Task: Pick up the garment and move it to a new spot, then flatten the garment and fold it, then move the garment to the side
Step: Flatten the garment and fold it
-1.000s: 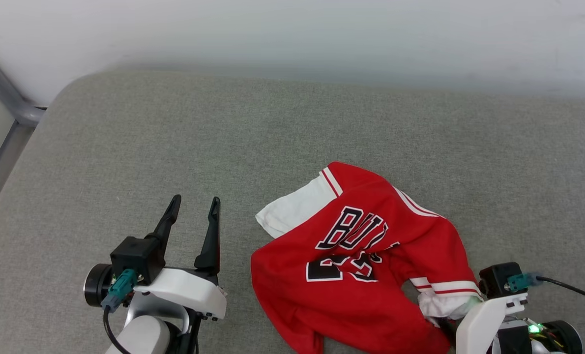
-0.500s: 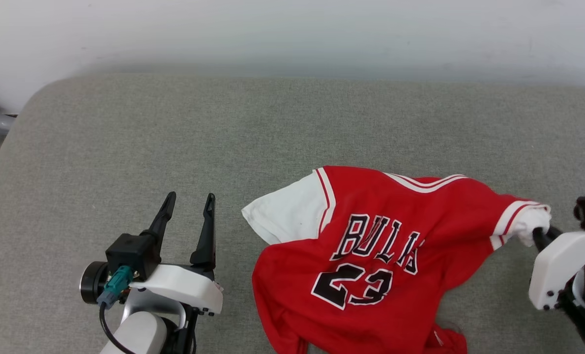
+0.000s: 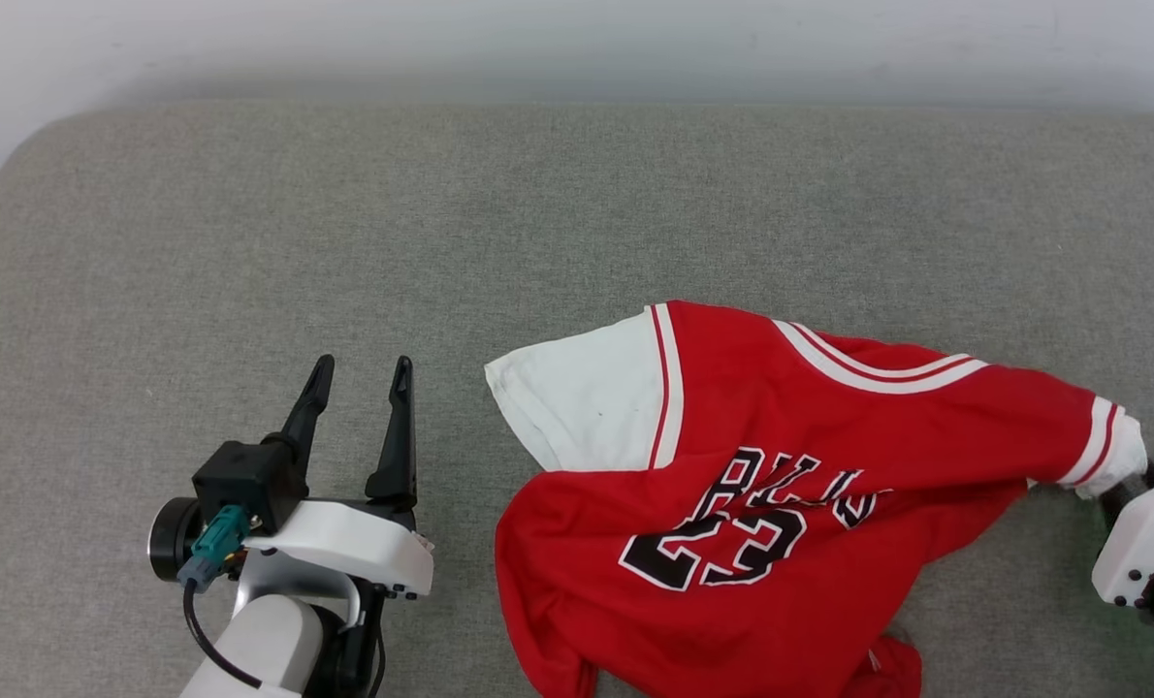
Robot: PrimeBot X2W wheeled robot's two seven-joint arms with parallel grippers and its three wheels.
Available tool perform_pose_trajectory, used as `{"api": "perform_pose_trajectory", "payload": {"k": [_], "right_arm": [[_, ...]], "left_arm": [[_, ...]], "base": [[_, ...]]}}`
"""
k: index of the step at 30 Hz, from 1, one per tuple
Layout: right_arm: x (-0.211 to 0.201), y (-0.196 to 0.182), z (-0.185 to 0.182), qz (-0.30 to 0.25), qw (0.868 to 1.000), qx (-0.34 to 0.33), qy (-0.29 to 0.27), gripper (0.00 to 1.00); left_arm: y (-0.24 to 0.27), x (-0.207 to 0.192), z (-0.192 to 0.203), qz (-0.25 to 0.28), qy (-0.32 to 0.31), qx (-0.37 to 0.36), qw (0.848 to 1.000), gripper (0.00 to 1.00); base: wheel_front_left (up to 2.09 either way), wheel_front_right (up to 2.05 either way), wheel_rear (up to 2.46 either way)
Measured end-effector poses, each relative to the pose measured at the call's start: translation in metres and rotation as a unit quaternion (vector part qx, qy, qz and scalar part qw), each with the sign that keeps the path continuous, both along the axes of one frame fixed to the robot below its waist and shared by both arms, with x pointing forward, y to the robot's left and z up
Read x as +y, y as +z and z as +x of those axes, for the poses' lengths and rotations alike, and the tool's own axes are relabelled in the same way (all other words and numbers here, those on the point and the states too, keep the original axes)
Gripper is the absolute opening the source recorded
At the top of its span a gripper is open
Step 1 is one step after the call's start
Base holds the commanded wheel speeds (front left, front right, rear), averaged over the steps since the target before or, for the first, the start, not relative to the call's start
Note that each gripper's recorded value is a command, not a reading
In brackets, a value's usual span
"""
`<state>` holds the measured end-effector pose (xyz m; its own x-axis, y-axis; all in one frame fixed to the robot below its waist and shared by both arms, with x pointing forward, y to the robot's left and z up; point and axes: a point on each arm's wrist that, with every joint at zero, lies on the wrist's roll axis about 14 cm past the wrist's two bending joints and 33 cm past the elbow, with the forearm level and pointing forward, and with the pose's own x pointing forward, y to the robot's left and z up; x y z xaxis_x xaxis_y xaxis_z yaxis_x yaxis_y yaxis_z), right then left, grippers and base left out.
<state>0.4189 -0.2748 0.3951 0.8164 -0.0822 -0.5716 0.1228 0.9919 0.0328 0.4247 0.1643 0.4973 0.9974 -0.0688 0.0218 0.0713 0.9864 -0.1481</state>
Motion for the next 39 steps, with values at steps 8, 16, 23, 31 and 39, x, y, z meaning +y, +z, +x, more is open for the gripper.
{"api": "perform_pose_trajectory", "payload": {"k": [8,16,23,31,39], "right_arm": [[-0.012,0.022,0.005,-0.007,0.995,-0.094,-0.031,1.00],[-0.011,0.062,-0.020,-0.025,0.978,-0.203,-0.046,1.00],[0.021,0.108,-0.036,-0.030,0.957,-0.288,-0.011,1.00],[0.063,0.137,-0.054,-0.021,0.947,-0.319,0.040,1.00],[0.085,0.145,-0.060,-0.011,0.946,-0.317,0.068,1.00]], "left_arm": [[0.004,-0.003,-0.001,-0.005,-0.001,-0.006,1.000,1.00],[0.010,-0.002,-0.019,-0.005,0.002,-0.010,1.000,1.00],[0.017,-0.005,-0.033,-0.001,-0.002,-0.017,1.000,1.00],[0.019,-0.007,-0.041,0.004,-0.008,-0.015,1.000,1.00],[0.011,-0.019,-0.032,0.008,-0.040,0.015,0.999,1.00]], "base": [[0.00,0.00,0.00],[0.00,0.00,0.00],[0.00,0.00,0.00],[0.00,0.00,0.00],[0.00,0.00,0.00]]}}
